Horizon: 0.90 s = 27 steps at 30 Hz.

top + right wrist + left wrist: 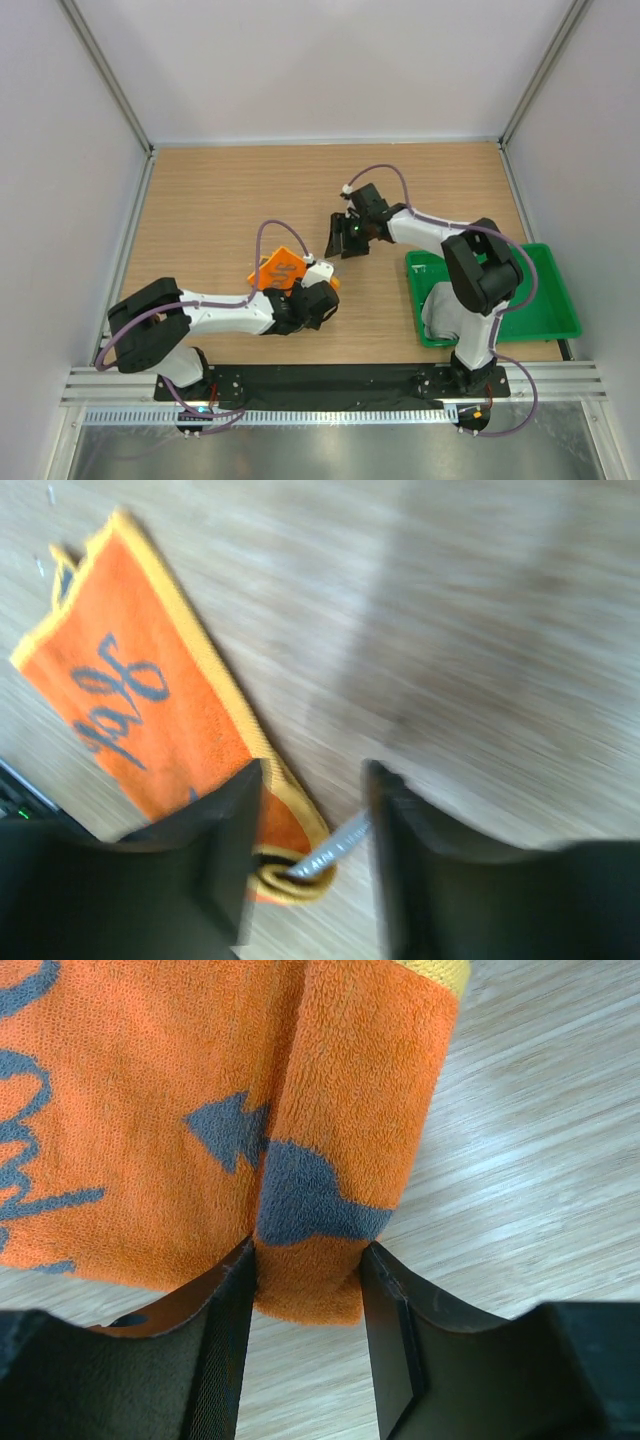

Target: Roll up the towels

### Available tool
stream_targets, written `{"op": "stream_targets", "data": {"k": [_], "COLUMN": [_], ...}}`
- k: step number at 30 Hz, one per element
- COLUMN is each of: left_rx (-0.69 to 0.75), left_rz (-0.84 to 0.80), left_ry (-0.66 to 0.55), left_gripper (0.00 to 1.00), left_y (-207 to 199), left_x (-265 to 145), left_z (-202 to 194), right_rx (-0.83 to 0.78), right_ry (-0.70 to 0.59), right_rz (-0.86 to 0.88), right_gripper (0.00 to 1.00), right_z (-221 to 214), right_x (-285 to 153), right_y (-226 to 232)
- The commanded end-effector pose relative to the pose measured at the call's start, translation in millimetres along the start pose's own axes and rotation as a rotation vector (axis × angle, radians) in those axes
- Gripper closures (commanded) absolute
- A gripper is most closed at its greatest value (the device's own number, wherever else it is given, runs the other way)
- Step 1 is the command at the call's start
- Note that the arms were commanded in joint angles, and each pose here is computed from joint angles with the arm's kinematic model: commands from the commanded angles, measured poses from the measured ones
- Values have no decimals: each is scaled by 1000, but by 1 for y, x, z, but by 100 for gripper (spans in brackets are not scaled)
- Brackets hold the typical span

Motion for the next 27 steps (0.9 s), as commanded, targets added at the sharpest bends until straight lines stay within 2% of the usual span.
{"op": "stream_targets", "data": {"k": [1,3,5,7,11,15,27], "left_rx": [-3,-14,-23,-32,-76,-124,-199], "left_rz": [-6,-15,-27,-44,-64,-124,-212], "left_ry": [85,79,74,76,80,72,45], "left_gripper": [54,54,54,55,56,57,58], "left_y": [-3,-4,-6,-8,-8,-9,-6], "left_x": [6,5,5,5,6,4,-3], "left_z": [-20,-17,-15,-13,-9,-4,11], "right_rx": [11,44,69,94,185,210,190], "right_ry": [-168,-191,-216,-252,-183,-143,-45], "right_rz": [9,-16,-14,22,118,214,227], "right_gripper": [38,22,20,20,25,30,34], "right_z": [36,33,26,20,-22,-46,-75], "right_x": [-56,-66,-82,-96,-89,-79,-30], "right_y": [4,-9,-18,-17,-30,-29,-14]}}
Point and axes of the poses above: each gripper's point midway between its finger pads, its own x axis out along the fingers, its own y axis along the line the jaws close on, z = x × y, the point moved 6 cm from there along -x, back along the fingers, and after that the axes turned 12 degrees about x, right-handed, at the moved point
